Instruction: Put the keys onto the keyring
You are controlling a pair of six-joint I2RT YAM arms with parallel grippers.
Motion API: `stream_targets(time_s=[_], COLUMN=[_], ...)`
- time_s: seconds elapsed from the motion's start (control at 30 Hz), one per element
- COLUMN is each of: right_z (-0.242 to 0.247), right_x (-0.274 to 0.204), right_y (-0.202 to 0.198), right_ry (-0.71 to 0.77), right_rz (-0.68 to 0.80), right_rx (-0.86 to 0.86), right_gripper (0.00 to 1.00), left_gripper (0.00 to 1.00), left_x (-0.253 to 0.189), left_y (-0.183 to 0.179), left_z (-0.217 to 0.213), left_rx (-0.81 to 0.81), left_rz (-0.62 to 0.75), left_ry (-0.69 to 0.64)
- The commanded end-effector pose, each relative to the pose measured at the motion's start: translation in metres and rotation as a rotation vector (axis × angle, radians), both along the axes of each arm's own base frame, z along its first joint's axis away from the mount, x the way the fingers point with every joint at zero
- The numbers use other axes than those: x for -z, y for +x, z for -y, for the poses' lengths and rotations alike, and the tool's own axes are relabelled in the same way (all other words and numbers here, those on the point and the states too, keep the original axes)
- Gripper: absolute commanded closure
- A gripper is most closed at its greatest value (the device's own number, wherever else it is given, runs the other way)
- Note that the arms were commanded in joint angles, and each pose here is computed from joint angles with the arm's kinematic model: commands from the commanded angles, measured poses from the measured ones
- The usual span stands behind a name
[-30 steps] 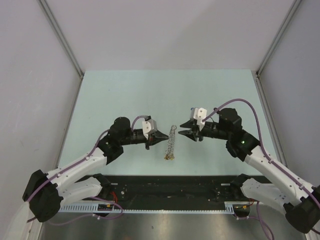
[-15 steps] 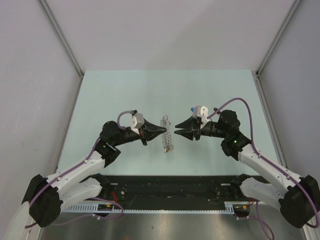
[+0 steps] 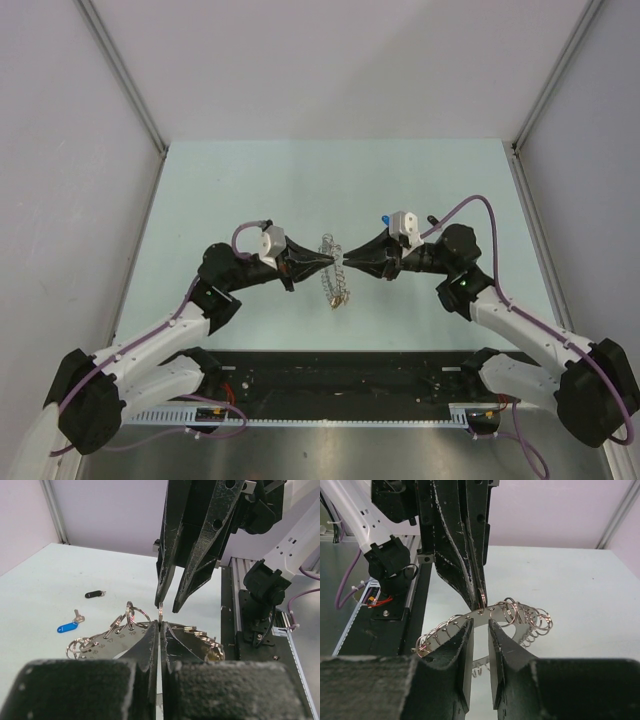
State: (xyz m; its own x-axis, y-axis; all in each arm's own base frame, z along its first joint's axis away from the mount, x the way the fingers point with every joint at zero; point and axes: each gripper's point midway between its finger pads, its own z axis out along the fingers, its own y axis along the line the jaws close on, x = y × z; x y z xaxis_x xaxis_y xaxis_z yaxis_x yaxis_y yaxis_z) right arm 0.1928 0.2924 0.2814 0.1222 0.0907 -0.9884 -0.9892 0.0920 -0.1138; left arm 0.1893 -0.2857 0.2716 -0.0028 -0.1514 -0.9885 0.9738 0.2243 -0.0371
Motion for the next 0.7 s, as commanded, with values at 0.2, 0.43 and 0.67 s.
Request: stream_targets(time_s=[0.2, 0.43, 0.67], right_z=[-0.0081, -0.0107, -0.0135], right_x=[-0.0112, -0.0114, -0.0113], right_y=[-0.0055, -0.0064, -0.0104], right_ry=[0.052, 0.058, 0.063], right_rz=[0.023, 0.018, 0.017], right_rx=[-0.052, -0.06, -0.089], right_gripper=[0.8, 0.8, 0.8], left_gripper=[1.0, 1.0, 1.0], left_x=[-0.025, -0.0264, -0.0271], left_y=[-0.0082, -0.01, -0.0111], left_z=[-0.0016, -0.0012, -0.001], left_rx=[0.033, 0.044, 0.048], left_rz=[0.071, 0.076, 0.074], left_ry=[-0.067, -0.069, -0.072])
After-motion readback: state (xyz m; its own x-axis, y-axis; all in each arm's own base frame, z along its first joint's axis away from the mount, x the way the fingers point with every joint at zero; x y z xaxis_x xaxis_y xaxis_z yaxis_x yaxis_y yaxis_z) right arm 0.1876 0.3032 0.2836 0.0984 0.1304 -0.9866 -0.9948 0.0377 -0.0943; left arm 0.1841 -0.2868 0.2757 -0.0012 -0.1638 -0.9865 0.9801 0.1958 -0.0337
